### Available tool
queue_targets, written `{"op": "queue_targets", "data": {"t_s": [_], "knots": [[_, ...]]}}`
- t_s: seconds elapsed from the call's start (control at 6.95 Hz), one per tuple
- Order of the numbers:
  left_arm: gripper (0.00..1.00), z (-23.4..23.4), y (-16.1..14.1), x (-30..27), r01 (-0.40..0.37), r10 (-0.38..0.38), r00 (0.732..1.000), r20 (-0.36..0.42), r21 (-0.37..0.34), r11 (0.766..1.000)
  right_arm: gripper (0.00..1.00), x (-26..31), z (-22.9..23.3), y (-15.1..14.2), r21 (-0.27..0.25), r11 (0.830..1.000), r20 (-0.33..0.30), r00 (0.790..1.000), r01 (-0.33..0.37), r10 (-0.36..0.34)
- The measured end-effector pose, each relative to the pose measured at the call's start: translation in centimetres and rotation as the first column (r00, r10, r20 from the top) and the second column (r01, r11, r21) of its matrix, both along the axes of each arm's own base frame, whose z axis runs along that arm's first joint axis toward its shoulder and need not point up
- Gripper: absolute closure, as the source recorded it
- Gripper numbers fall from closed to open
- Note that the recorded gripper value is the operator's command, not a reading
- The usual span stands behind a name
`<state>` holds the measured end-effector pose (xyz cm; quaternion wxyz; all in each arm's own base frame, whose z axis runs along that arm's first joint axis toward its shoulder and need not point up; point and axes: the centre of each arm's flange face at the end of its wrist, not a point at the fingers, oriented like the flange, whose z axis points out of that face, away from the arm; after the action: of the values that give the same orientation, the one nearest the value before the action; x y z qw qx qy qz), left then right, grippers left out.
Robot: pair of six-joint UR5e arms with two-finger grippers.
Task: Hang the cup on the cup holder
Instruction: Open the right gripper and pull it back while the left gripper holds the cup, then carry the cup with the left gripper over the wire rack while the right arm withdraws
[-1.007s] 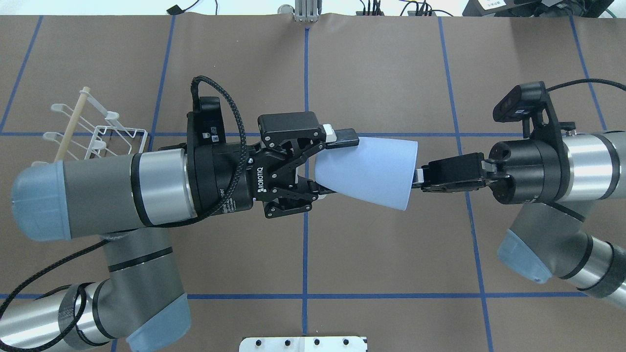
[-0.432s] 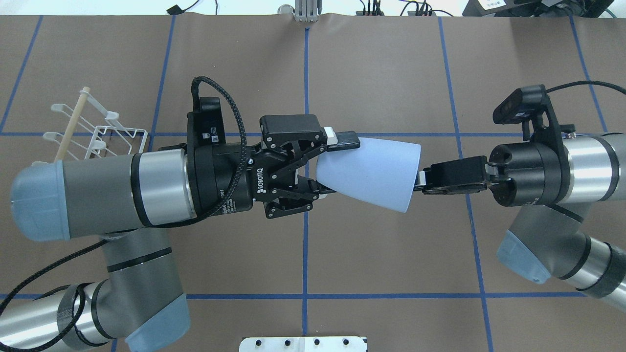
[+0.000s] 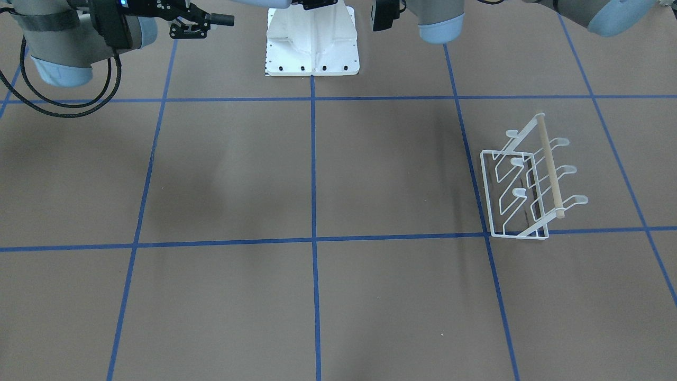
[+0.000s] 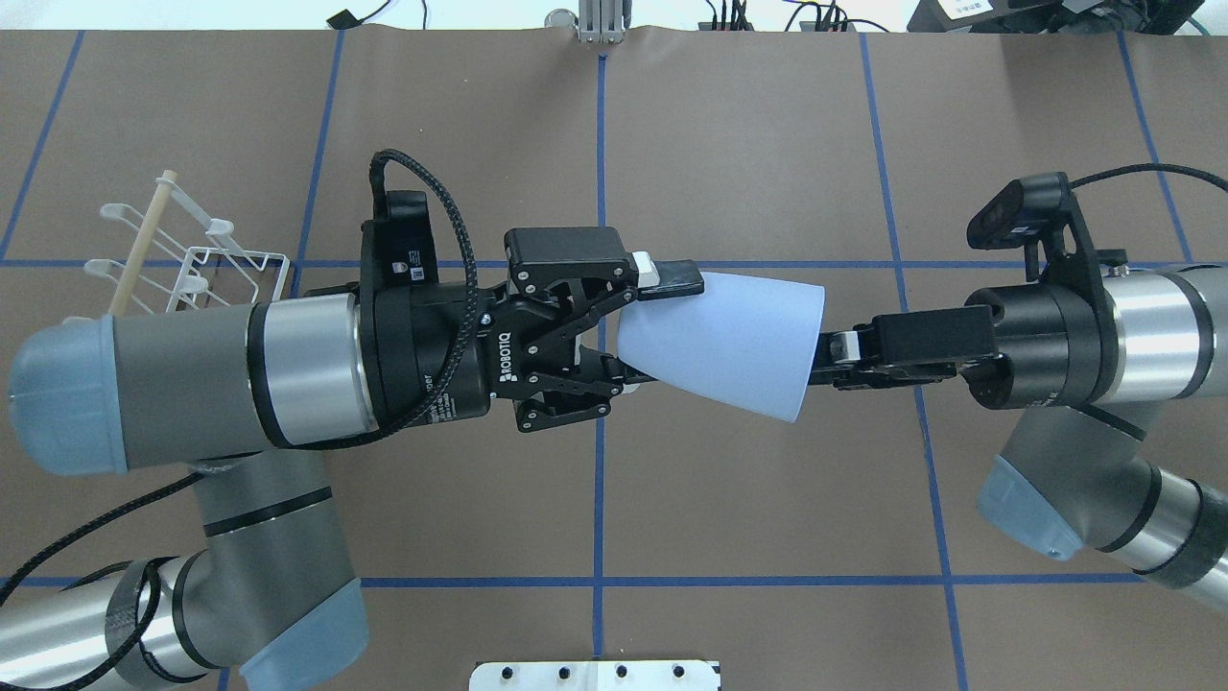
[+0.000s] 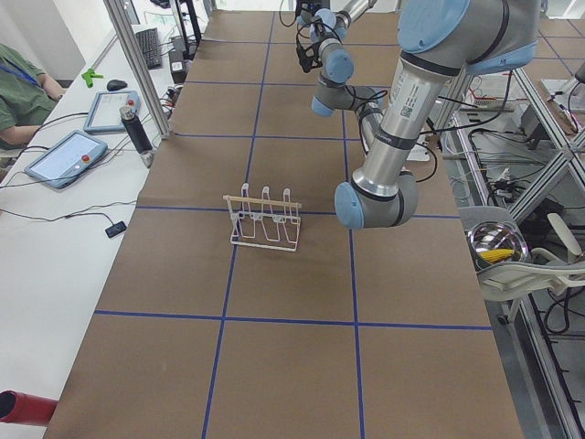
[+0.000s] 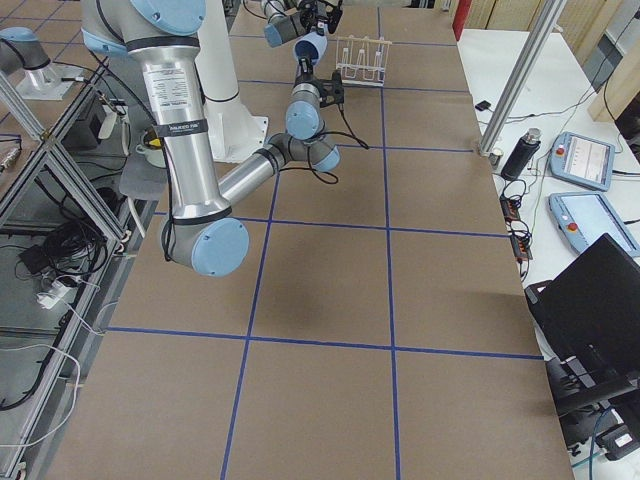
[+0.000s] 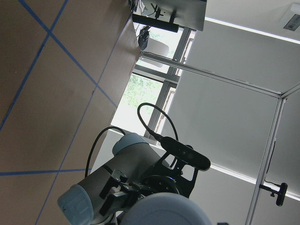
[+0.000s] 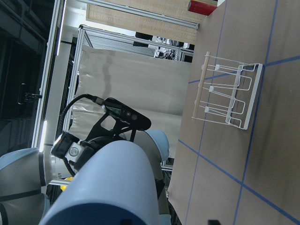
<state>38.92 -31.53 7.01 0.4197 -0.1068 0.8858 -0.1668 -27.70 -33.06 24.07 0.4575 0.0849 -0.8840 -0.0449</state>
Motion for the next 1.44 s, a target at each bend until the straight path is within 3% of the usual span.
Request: {"op": "queue_targets", "data": {"t_s": [0.29,0.58,0.86,1.01,1.15,1.29,1.44], "knots": [[1.0,0.2,0.2,-0.2,-0.007,0.007,1.0,0.005,0.003,1.0,0.0,0.9,2.0,0.6,0.005,1.0,0.0,1.0,-0.003,0.003],[1.0,1.1,-0.2,-1.0,-0.007,0.006,0.999,0.049,0.02,1.0,0.0,3.1,5.3,0.2,-0.021,0.999,-0.044,0.998,-0.048,0.047],[1.0,2.2,-3.3,-3.3,0.075,-0.091,0.981,0.169,0.099,0.992,0.0,7.0,8.5,-4.0,-0.048,0.985,-0.142,0.977,-0.168,0.159],[1.0,2.6,-5.4,-5.0,0.111,-0.145,0.958,0.246,0.147,0.983,0.0,9.2,10.2,-7.1,-0.032,0.971,-0.244,0.944,-0.236,0.221],[1.0,2.9,-7.4,-7.0,0.123,-0.188,0.926,0.327,0.208,0.97,0.0,10.7,11.4,-9.7,-0.015,0.955,-0.347,0.897,-0.298,0.274],[1.0,3.2,-9.2,-9.1,0.116,-0.228,0.883,0.411,0.279,0.953,0.0,12.6,12.5,-12.2,-0.017,0.93,-0.449,0.834,-0.368,0.322],[1.0,3.8,-10.8,-11.4,0.104,-0.266,0.833,0.485,0.336,0.936,0.0,14.9,13.6,-14.6,-0.017,0.896,-0.545,0.756,-0.443,0.363]]}}
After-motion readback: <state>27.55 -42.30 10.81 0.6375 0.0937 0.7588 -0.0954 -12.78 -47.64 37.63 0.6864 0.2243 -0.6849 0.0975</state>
